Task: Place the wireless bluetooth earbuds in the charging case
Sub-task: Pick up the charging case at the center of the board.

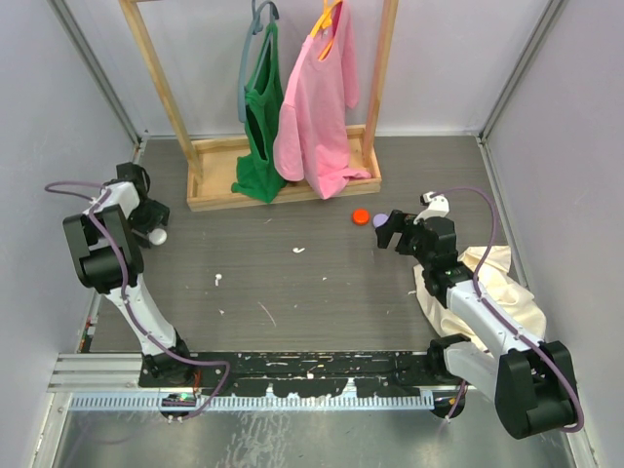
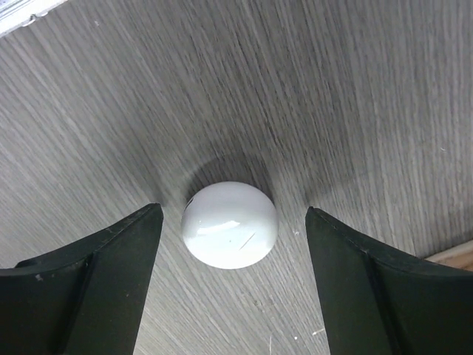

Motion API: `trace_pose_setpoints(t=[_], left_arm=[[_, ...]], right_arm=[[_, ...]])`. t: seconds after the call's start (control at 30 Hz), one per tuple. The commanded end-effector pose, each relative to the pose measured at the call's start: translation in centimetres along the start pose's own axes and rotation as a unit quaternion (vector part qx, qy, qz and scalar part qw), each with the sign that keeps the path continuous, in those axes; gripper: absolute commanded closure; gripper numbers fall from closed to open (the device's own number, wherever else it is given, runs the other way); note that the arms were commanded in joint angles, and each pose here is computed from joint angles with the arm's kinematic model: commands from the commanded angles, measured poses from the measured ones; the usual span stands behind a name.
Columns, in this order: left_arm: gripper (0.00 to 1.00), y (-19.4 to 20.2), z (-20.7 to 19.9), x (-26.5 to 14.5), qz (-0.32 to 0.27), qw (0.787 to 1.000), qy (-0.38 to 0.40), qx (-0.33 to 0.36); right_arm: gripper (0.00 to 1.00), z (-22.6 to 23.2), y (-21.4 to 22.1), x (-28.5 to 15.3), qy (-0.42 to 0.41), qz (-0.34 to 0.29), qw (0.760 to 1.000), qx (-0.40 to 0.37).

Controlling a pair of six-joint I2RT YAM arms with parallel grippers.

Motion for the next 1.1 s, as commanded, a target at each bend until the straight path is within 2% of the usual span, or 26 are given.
trace_pose_setpoints(t=[0.0, 0.37, 0.53, 0.7, 0.77, 1.07], left_arm=[[0.22, -0.7, -0.2, 0.3, 0.001, 1.000, 0.001, 0.003], [0.48, -0.3, -0.2, -0.6, 0.006, 1.000, 0.020, 0.012], [0.56, 0.3, -0.2, -1.8, 0.016, 0.999, 0.041, 0.005], [0.57, 1.6, -0.3, -3.6, 0.028, 0.997, 0.074, -0.001], [0.57, 2.3, -0.5, -4.6, 0.030, 0.995, 0.092, 0.001], [0.57, 6.8, -1.5, -9.1, 0.014, 0.986, 0.156, 0.061]], right_arm=[[0.02, 2.1, -2.2, 0.2, -0.048, -0.030, 0.998, -0.013], [0.02, 2.5, -2.0, 0.1, -0.062, -0.026, 0.998, -0.017], [0.04, 2.9, -1.8, -0.2, -0.081, -0.021, 0.996, -0.023], [0.04, 3.7, -1.5, -0.5, -0.113, -0.013, 0.993, -0.029], [0.00, 4.3, -1.2, -0.6, -0.137, -0.005, 0.990, -0.033], [0.00, 6.1, -0.1, -1.0, -0.211, 0.034, 0.976, -0.039]])
Point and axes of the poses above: each gripper's point midway between its finger pads, its own x axis out along the fingers, its own z axis along the line the jaws close on, y = z × x, the point moved 4 cm from there along -x, back along the fingers, and after that the axes turned 9 degrees about x, right-handed, at the moved point
